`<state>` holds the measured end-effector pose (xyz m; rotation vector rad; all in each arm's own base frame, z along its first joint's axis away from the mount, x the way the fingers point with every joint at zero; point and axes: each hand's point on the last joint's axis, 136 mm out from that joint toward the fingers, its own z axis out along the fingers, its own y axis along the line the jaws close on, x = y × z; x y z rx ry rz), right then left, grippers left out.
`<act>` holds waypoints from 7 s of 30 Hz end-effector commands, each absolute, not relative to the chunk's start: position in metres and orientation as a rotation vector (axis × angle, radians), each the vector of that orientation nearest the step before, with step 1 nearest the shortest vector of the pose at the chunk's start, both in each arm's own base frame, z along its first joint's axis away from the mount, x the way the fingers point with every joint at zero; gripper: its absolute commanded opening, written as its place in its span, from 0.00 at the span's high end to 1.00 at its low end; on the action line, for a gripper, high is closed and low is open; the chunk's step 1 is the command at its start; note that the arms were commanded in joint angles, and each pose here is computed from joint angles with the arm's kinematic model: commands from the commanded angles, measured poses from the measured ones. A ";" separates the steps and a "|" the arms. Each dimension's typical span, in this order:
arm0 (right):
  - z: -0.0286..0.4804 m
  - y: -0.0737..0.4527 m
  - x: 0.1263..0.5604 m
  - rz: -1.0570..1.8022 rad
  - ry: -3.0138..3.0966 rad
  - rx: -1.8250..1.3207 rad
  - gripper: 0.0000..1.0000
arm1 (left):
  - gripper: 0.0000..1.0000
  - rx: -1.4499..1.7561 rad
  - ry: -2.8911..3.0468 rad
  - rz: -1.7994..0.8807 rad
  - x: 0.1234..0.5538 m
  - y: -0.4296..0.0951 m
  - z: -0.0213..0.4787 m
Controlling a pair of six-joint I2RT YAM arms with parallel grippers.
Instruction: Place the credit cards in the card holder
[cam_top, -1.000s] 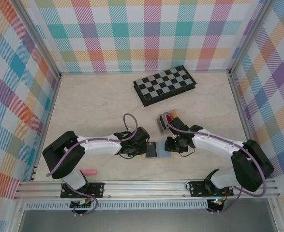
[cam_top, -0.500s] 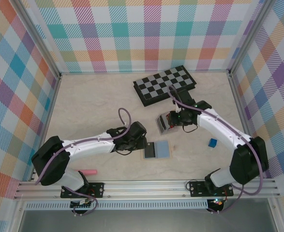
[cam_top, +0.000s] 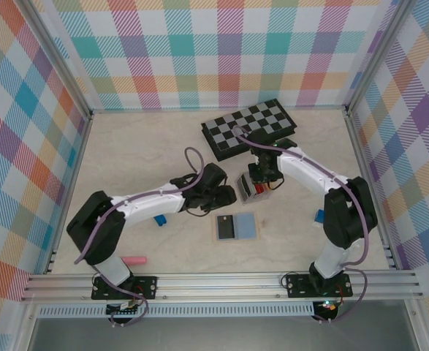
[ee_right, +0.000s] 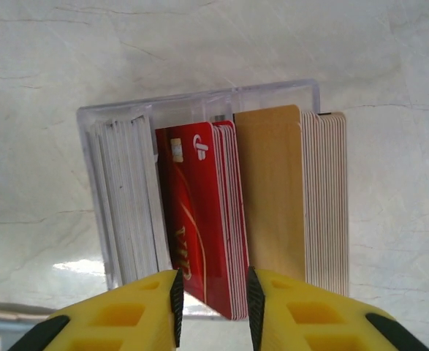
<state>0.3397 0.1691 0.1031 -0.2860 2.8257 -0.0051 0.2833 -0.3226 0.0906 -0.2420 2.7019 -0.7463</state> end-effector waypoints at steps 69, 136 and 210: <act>0.103 0.146 0.360 -0.434 2.706 -0.413 0.84 | 0.67 -0.484 2.832 -0.831 0.324 -0.345 -0.008; 0.217 0.208 0.281 1.519 2.511 0.102 1.00 | 0.58 -0.215 2.290 -1.714 0.299 -0.365 0.213; 0.011 0.183 0.208 0.764 3.055 0.194 0.79 | 1.00 -0.207 2.623 -1.159 0.212 -0.328 0.052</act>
